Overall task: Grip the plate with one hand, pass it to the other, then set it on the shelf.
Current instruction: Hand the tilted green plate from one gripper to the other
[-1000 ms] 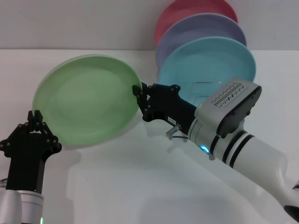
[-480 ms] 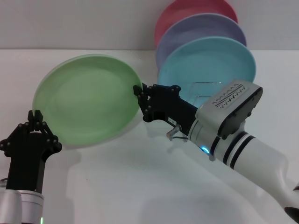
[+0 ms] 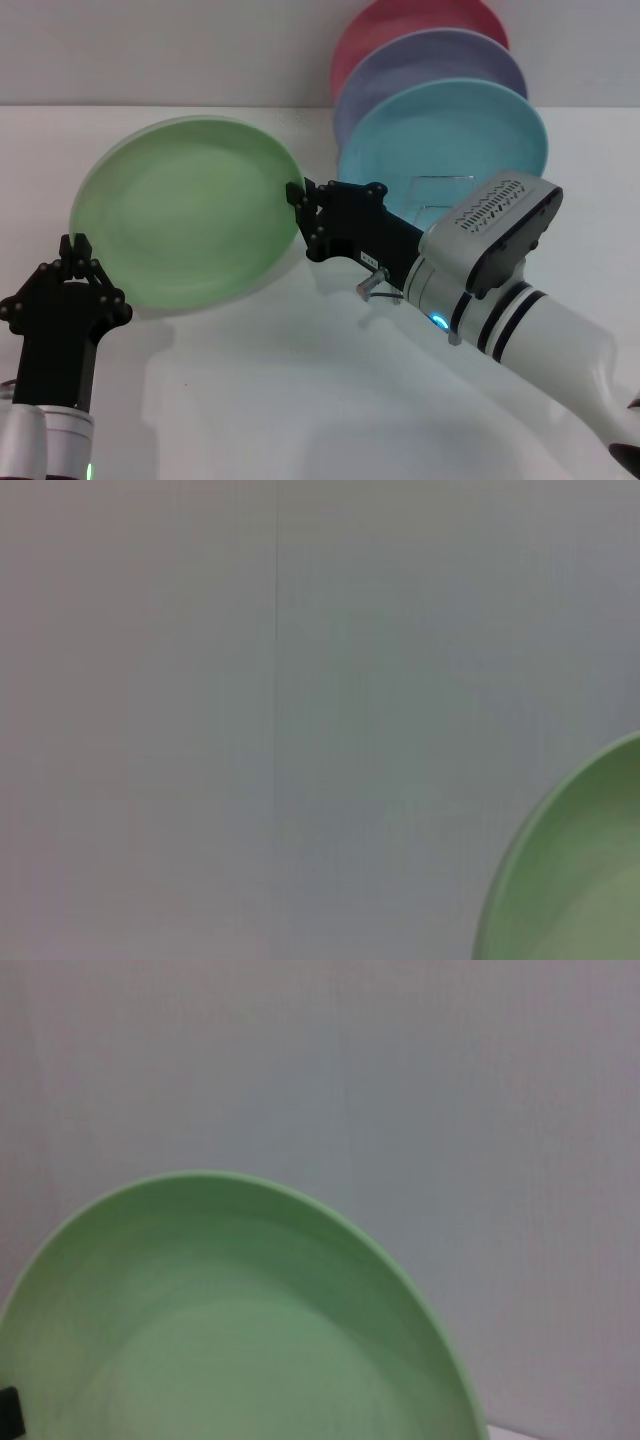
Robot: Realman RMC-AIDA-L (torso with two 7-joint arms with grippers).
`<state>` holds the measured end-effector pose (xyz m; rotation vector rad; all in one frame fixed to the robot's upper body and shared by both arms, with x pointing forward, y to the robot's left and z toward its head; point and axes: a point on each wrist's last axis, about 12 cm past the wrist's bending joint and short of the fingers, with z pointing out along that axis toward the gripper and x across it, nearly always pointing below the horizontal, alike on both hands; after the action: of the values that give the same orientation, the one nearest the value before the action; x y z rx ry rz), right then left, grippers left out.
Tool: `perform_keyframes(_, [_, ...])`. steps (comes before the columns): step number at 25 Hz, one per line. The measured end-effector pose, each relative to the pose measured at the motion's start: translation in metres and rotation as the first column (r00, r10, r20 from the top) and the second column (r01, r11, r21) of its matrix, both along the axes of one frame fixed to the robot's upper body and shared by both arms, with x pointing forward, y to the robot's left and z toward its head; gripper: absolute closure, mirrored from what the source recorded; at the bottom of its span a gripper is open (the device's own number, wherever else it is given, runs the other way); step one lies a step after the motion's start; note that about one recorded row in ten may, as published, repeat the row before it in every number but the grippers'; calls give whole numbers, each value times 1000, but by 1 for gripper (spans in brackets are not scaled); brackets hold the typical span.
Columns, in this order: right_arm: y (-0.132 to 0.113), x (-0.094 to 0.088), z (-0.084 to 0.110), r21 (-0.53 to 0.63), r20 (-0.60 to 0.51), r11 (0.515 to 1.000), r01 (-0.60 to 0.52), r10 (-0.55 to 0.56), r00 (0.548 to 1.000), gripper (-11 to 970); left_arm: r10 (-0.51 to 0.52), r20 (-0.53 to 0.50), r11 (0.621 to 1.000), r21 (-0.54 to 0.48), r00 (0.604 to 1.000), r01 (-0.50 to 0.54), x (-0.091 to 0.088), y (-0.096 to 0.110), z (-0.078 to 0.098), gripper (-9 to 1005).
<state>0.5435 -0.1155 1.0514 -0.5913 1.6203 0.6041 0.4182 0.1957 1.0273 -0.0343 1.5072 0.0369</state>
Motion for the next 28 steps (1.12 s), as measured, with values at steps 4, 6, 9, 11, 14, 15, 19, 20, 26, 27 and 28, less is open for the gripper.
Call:
perform_keyframes(4, [0,0,0,0,0,1000,1,-1,1000,907,0,0,1000,-1,1000,0,0,0,0,919])
perform_keyframes(6, [0,0,0,0,0,1000,1,-1,1000,911,1,-1,1000,-2,1000,-1,0,0,0,918])
perform_keyframes(9, [0,0,0,-2,1,1000,0,0,1000,917,1,-1,1000,-4,1000,-1,-1,0,0,918])
perform_keyframes(11, [-1,0,0,-3,1,1000,1,-1,1000,923,2,-1,1000,-4,1000,-2,-1,0,0,918])
perform_keyframes(14, [-1,1,0,-3,2,1000,4,-4,1000,931,1,-2,1000,-5,1000,-1,-1,0,0,917])
perform_keyframes(15, [-1,1,0,-3,2,1000,4,-4,1000,934,2,-2,1000,-5,1000,-2,-1,0,0,917])
perform_keyframes(19, [-1,1,0,-2,2,1000,6,-5,1000,935,2,-2,1000,-6,1000,-2,-1,1,-1,916])
perform_keyframes(20, [-1,1,0,-2,2,1000,5,-5,1000,935,1,-2,1000,-6,1000,-1,0,1,-1,916])
perform_keyframes(26, [-2,2,0,-1,3,1000,7,-7,1000,936,-12,1,1000,-10,1000,12,0,2,-1,915])
perform_keyframes(27, [-2,2,0,-1,3,1000,7,-7,1000,936,-14,3,1000,-13,1000,14,-1,2,-1,915])
perform_keyframes(28, [-2,2,0,-1,3,1000,8,-8,1000,936,-16,9,1000,-19,1000,17,-1,2,0,915])
